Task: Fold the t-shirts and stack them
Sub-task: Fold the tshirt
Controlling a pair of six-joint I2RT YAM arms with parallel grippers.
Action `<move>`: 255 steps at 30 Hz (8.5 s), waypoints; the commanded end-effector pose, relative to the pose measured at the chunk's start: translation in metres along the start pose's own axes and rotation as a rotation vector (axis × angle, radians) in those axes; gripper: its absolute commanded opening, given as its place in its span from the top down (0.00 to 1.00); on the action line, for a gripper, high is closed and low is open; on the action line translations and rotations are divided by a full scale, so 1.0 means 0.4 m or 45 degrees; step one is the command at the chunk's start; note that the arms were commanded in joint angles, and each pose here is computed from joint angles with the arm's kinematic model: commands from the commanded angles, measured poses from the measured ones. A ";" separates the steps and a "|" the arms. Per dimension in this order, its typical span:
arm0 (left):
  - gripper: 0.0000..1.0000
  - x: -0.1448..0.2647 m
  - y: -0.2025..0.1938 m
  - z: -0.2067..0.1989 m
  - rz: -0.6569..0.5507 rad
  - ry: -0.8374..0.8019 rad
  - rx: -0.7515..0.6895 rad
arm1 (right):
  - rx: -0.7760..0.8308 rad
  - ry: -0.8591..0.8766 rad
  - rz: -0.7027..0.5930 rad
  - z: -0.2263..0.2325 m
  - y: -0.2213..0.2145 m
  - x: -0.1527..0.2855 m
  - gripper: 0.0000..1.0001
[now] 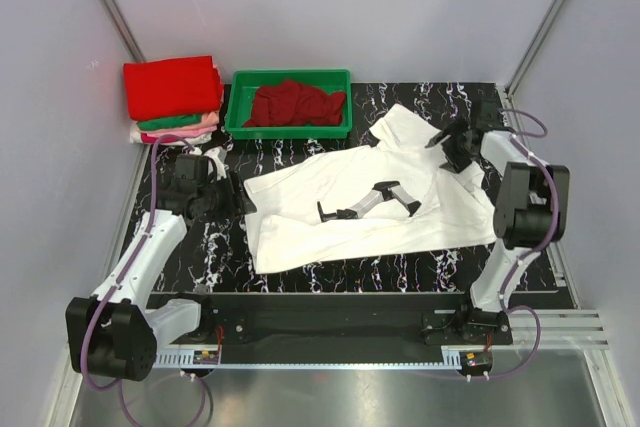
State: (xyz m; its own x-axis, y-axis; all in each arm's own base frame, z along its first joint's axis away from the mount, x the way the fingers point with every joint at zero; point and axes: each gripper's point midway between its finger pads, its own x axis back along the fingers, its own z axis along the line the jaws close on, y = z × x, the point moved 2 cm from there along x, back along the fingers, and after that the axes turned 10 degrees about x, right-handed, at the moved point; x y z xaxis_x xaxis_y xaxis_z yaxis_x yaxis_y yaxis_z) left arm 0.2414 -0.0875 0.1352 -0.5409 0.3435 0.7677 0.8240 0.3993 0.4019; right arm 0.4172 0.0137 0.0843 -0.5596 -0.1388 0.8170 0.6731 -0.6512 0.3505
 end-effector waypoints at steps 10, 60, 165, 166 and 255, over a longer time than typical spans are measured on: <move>0.37 -0.009 0.023 -0.007 -0.042 -0.023 -0.010 | 0.059 0.068 -0.087 0.169 0.108 0.054 0.22; 0.45 -0.274 0.255 -0.037 0.000 0.135 -0.014 | 0.289 0.067 0.207 -0.075 -0.316 0.156 0.16; 0.94 -0.106 0.071 0.004 -0.011 0.330 0.100 | 0.421 0.193 0.409 -0.054 -0.400 0.156 0.12; 0.92 -0.111 0.063 0.010 0.005 0.341 0.106 | 0.423 0.195 0.407 -0.052 -0.398 0.155 0.12; 1.00 -0.070 -0.194 0.042 0.176 0.192 0.279 | 0.039 -0.307 0.459 -0.243 -0.477 0.131 1.00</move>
State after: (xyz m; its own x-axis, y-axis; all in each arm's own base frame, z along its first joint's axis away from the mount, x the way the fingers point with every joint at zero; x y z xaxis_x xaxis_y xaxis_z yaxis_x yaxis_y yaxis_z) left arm 0.1963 -0.1098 0.0548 -0.3812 0.2321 0.8949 0.8126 0.5457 0.2046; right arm 0.2024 0.0634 0.0280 -0.1156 -0.2140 0.9700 0.8260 -0.5631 -0.0258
